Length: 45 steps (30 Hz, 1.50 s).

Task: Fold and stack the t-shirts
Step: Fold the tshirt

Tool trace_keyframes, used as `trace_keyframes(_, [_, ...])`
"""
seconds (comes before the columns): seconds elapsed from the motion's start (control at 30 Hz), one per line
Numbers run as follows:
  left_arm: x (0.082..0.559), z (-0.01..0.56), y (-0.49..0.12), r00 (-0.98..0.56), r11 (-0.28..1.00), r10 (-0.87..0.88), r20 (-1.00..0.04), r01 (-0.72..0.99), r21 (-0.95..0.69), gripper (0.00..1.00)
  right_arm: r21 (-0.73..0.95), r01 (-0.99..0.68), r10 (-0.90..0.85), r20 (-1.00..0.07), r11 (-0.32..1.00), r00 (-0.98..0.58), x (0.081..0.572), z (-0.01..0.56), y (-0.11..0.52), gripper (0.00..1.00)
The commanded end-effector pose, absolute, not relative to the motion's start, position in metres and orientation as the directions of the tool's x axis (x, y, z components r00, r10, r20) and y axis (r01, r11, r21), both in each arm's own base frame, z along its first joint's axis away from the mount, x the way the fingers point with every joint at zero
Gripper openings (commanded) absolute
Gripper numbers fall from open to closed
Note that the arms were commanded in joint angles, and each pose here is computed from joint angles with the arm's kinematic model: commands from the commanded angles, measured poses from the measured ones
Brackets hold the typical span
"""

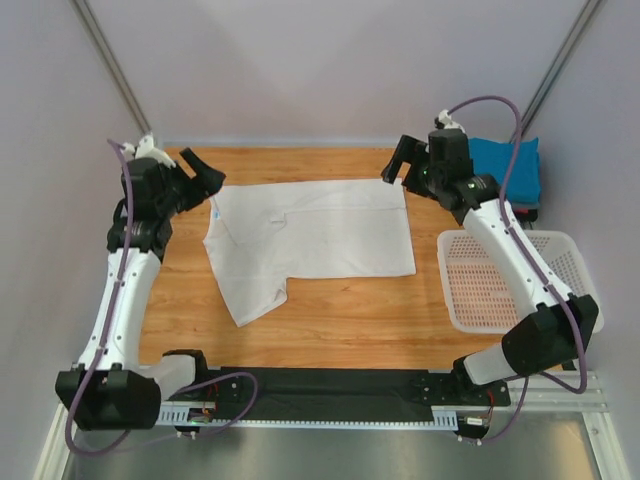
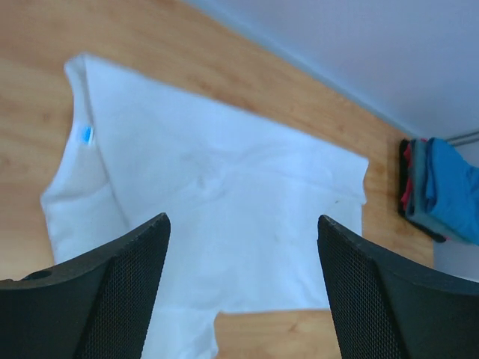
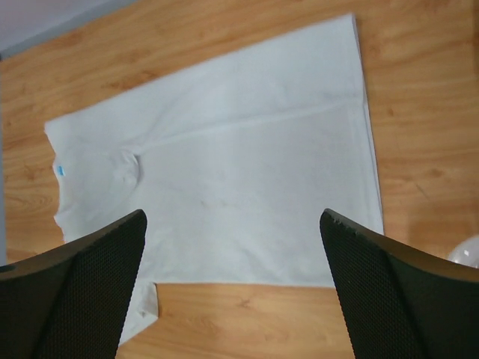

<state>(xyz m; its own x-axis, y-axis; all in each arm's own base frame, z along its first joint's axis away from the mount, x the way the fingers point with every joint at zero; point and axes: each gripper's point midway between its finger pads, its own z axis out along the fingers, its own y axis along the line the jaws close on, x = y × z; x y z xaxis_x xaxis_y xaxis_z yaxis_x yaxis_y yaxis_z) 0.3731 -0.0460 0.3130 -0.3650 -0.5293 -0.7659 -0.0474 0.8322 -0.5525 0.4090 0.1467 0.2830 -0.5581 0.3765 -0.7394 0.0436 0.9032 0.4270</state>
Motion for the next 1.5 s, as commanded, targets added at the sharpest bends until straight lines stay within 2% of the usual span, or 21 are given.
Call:
trace_keyframes(0.0, [0.329, 0.235, -0.05, -0.474, 0.752, -0.639, -0.606, -0.218, -0.622, 0.86, 0.458, 0.155, 0.435, -0.605, 0.875, -0.667, 0.378, 0.211, 0.147, 1.0])
trace_keyframes(0.03, [0.31, 0.237, -0.048, -0.454, 0.74, -0.656, -0.604, -0.228, -0.632, 0.86, 0.462, 0.171, 0.446, -0.591, 0.87, -0.673, 0.37, 0.204, 0.146, 1.0])
trace_keyframes(0.17, [0.252, 0.177, -0.037, -0.461, 0.702, -0.709, -0.533, -0.395, -0.592, 0.85, 0.471, 0.237, 0.491, -0.543, 0.85, -0.681, 0.339, 0.176, 0.138, 1.0])
trace_keyframes(0.33, [0.209, 0.132, -0.047, -0.491, 0.65, -0.753, -0.439, -0.451, -0.611, 0.82, 0.464, 0.289, 0.513, -0.486, 0.837, -0.708, 0.323, 0.148, 0.14, 0.98])
trace_keyframes(0.47, [0.184, 0.088, -0.054, -0.56, 0.652, -0.746, -0.36, -0.504, -0.566, 0.79, 0.387, 0.339, 0.503, -0.497, 0.858, -0.707, 0.321, 0.133, 0.142, 0.96])
trace_keyframes(0.63, [0.178, 0.07, -0.059, -0.604, 0.686, -0.715, -0.353, -0.508, -0.522, 0.76, 0.24, 0.447, 0.506, -0.474, 0.862, -0.72, 0.309, 0.112, 0.132, 0.96])
trace_keyframes(0.7, [0.176, 0.062, -0.057, -0.629, 0.712, -0.693, -0.352, -0.521, -0.472, 0.76, 0.19, 0.498, 0.52, -0.498, 0.846, -0.694, 0.307, 0.109, 0.121, 0.96])
trace_keyframes(0.83, [0.173, 0.057, -0.058, -0.663, 0.737, -0.669, -0.337, -0.528, -0.422, 0.75, 0.18, 0.542, 0.552, -0.491, 0.821, -0.674, 0.301, 0.097, 0.116, 0.92])
trace_keyframes(1.0, [0.171, 0.054, -0.056, -0.635, 0.72, -0.689, -0.349, -0.549, -0.424, 0.71, 0.194, 0.562, 0.581, -0.46, 0.804, -0.672, 0.304, 0.088, 0.123, 0.9])
trace_keyframes(1.07, [0.167, 0.046, -0.058, -0.635, 0.711, -0.698, -0.331, -0.56, -0.425, 0.67, 0.196, 0.561, 0.582, -0.449, 0.804, -0.678, 0.308, 0.085, 0.128, 0.89])
trace_keyframes(1.2, [0.161, 0.035, -0.064, -0.644, 0.698, -0.707, -0.291, -0.573, -0.43, 0.65, 0.182, 0.559, 0.573, -0.453, 0.809, -0.683, 0.313, 0.085, 0.129, 0.88])
trace_keyframes(1.37, [0.154, 0.03, -0.062, -0.648, 0.703, -0.704, -0.292, -0.577, -0.416, 0.65, 0.224, 0.548, 0.58, -0.478, 0.806, -0.659, 0.32, 0.096, 0.131, 0.88])
trace_keyframes(1.47, [0.155, 0.025, -0.069, -0.653, 0.695, -0.707, -0.27, -0.571, -0.437, 0.62, 0.215, 0.545, 0.574, -0.478, 0.81, -0.665, 0.322, 0.094, 0.131, 0.88])
